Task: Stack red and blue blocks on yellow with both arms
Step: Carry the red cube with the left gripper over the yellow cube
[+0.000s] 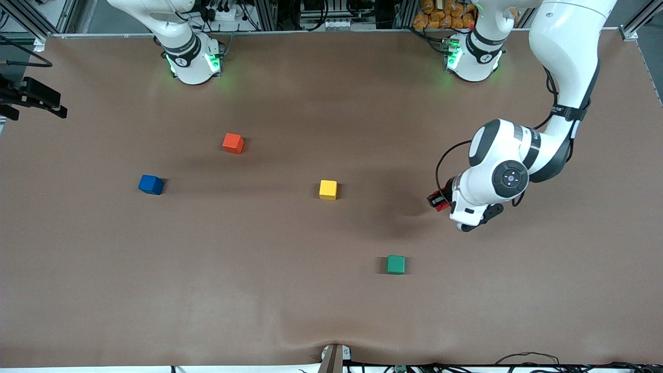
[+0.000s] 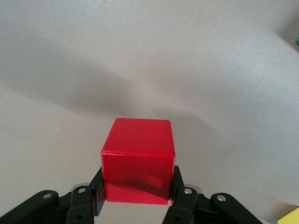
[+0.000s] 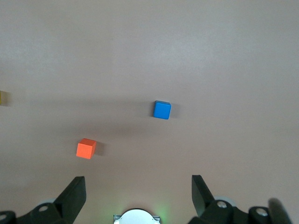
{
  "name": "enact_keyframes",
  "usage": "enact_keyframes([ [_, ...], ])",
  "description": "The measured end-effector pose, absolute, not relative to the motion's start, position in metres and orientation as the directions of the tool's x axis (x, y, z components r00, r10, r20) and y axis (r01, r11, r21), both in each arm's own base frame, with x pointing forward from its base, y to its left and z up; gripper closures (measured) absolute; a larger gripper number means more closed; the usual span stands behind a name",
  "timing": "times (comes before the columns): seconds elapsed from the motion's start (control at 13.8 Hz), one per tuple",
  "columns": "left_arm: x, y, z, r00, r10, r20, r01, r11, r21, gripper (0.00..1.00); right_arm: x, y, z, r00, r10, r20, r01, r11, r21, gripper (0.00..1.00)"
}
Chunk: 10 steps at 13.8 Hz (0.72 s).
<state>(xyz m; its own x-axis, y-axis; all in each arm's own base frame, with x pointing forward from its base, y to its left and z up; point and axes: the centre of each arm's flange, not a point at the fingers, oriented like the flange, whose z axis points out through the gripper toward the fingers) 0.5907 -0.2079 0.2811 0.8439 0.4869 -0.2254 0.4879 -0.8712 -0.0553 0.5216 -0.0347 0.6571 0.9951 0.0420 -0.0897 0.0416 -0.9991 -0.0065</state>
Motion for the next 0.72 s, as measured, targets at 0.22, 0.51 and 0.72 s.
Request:
enact_keyframes([
  [0.22,0.592,-0.225,0.277,0.833,0.505,-0.227,0.506,-0.861,-0.058,0.44,0.522,-0.035,0.657,0.995,0.042,-0.09,0.042,-0.999,-0.006,0.0],
  [0.51,0.597,-0.264,0.28,0.805,0.552,-0.218,0.556,-0.83,-0.049,0.44,0.522,-0.035,0.657,0.995,0.042,-0.09,0.042,-0.999,-0.006,0.0],
  [0.72,0.591,-0.306,0.288,0.786,0.565,-0.25,0.581,-0.814,-0.014,0.44,0.522,-0.035,0.657,0.995,0.042,-0.09,0.042,-0.999,-0.007,0.0],
])
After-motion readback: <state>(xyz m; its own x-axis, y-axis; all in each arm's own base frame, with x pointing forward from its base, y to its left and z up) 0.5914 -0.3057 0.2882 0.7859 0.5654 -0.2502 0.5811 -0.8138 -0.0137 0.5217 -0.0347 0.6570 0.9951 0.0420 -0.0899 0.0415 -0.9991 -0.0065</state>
